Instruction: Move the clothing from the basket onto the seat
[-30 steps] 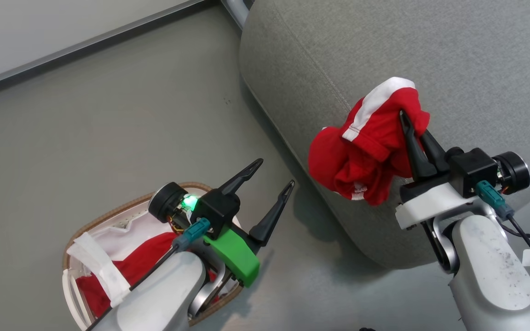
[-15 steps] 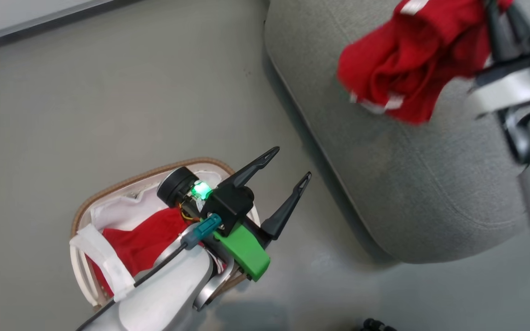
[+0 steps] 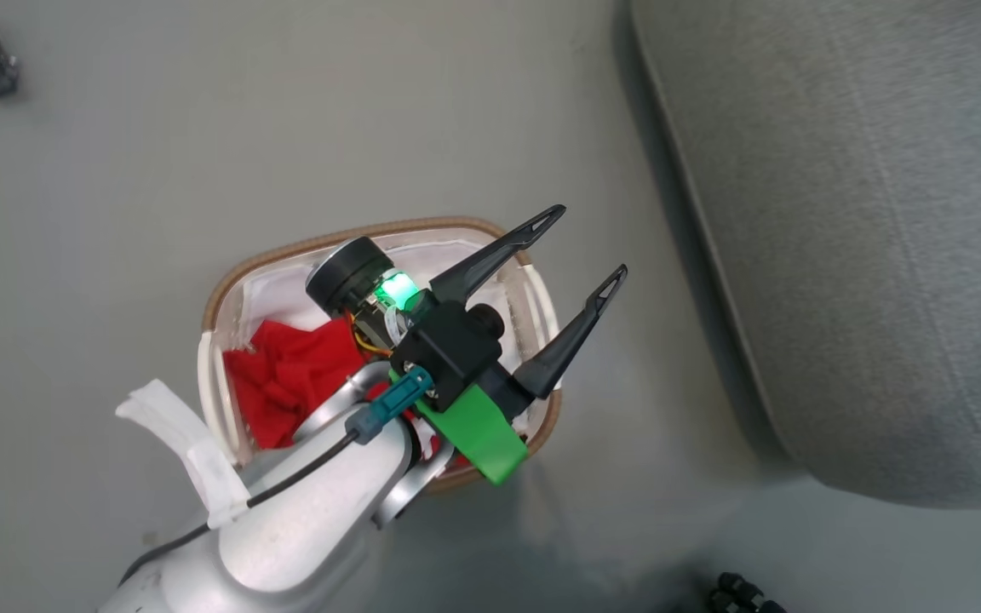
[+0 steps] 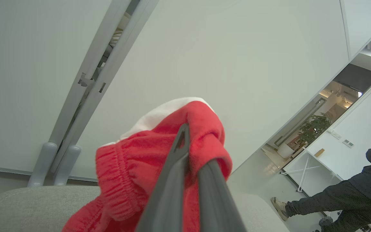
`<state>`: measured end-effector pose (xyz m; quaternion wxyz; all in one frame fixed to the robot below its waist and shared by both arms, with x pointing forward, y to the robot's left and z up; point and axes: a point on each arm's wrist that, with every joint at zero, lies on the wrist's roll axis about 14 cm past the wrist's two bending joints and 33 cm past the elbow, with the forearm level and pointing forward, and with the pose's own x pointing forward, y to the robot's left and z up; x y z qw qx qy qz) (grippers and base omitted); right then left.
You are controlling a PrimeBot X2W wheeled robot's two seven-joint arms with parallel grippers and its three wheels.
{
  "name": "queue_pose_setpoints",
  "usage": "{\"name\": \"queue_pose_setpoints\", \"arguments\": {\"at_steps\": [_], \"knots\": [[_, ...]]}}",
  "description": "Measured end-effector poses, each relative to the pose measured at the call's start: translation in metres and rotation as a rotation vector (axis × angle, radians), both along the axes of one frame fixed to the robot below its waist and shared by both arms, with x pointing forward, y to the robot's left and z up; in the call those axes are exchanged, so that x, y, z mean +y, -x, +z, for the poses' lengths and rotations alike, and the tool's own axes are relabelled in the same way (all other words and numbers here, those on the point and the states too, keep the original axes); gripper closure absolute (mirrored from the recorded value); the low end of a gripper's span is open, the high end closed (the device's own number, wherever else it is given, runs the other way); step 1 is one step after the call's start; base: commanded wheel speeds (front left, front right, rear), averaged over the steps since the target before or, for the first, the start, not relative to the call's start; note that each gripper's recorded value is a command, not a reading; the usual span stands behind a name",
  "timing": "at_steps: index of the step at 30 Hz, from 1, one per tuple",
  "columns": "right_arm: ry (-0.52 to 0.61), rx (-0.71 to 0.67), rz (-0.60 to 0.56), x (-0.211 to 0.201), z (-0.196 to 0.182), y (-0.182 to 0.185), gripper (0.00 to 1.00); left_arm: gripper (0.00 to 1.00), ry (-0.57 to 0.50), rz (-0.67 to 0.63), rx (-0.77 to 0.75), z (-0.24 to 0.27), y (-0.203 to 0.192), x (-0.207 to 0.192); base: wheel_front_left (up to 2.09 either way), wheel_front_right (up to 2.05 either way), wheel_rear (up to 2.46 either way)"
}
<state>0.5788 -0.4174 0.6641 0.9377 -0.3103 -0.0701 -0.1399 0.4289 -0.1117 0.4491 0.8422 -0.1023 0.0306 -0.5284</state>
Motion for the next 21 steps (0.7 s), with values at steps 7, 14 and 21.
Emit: {"name": "queue_pose_setpoints", "arguments": {"at_steps": [7,14,21], "knots": [[-0.152,0.210,-0.056,-0.007,-0.124,-0.031,1.00,0.00,-0.021,0.057,0.041,-0.031,-0.017,0.017,0.00,0.00,0.00],[-0.280,0.380,-0.040,0.022,-0.243,-0.032,1.00,0.00,-0.046,0.092,0.106,-0.064,-0.022,0.029,0.00,0.00,0.00],[-0.338,0.397,-0.065,0.023,-0.269,-0.014,0.00,0.00,-0.045,0.081,0.110,-0.068,-0.023,0.026,0.00,0.00,0.00]]}}
